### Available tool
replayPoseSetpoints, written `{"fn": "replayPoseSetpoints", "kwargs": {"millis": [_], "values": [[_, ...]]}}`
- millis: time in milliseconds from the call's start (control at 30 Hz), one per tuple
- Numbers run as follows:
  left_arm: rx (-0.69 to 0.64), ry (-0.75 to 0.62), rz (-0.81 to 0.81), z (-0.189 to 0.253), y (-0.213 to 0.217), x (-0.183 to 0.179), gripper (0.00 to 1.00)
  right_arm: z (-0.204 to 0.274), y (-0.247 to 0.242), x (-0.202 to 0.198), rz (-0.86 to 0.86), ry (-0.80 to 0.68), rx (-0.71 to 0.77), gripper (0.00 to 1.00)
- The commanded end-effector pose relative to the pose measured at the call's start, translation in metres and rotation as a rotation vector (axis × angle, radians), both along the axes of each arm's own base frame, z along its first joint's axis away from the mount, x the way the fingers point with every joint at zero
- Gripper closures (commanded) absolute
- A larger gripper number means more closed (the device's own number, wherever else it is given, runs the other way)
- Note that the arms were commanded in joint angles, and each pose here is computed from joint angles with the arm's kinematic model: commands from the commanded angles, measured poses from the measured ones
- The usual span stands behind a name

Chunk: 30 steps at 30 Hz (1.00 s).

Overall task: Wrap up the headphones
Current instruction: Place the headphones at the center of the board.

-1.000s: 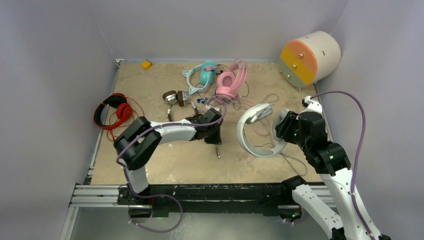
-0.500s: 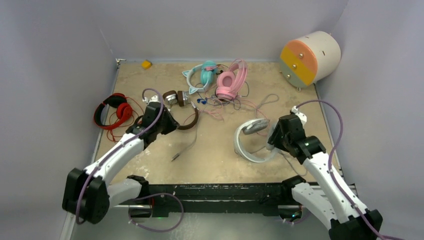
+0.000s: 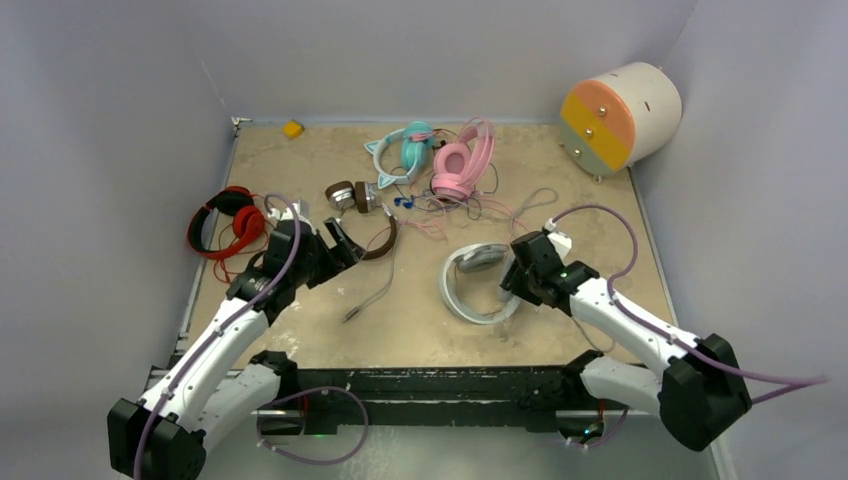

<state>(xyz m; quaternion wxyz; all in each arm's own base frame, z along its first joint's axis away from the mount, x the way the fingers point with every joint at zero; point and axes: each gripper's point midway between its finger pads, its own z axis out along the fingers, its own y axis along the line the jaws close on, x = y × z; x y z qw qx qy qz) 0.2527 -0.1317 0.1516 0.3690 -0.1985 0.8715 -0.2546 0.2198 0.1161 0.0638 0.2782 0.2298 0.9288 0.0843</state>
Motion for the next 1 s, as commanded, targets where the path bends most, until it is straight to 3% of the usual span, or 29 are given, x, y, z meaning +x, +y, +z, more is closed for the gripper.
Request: {"fn": "replayPoseSetpoints", "kwargs": {"millis": [0, 100, 133, 300, 467, 733, 967], "values": [[-0.013, 0.060, 0.008, -0.017, 0.001, -0.012, 0.12, 0.013, 0.027, 0.026, -0.051, -0.090, 0.118, 0.46], [-0.123, 0.064, -0.113, -0.021, -0.028, -0.023, 0.11, 0.016, 0.037, 0.028, -0.001, -0.104, 0.144, 0.03], [-0.136, 0.068, -0.131, -0.024, -0.037, -0.029, 0.10, 0.017, 0.038, 0.028, 0.021, -0.107, 0.139, 0.01], [-0.105, 0.071, -0.219, -0.030, -0.085, -0.067, 0.09, 0.030, 0.038, 0.021, 0.167, -0.094, 0.072, 0.01], [-0.158, 0.097, -0.287, -0.033, -0.133, -0.093, 0.10, 0.045, 0.015, 0.017, 0.244, -0.130, -0.070, 0.01], [-0.121, 0.094, -0.344, -0.049, -0.199, -0.116, 0.13, 0.074, -0.012, 0.024, 0.318, -0.157, -0.272, 0.01], [-0.110, 0.114, -0.328, -0.072, -0.217, -0.111, 0.17, 0.083, -0.003, 0.051, 0.283, -0.146, -0.204, 0.01]]}}
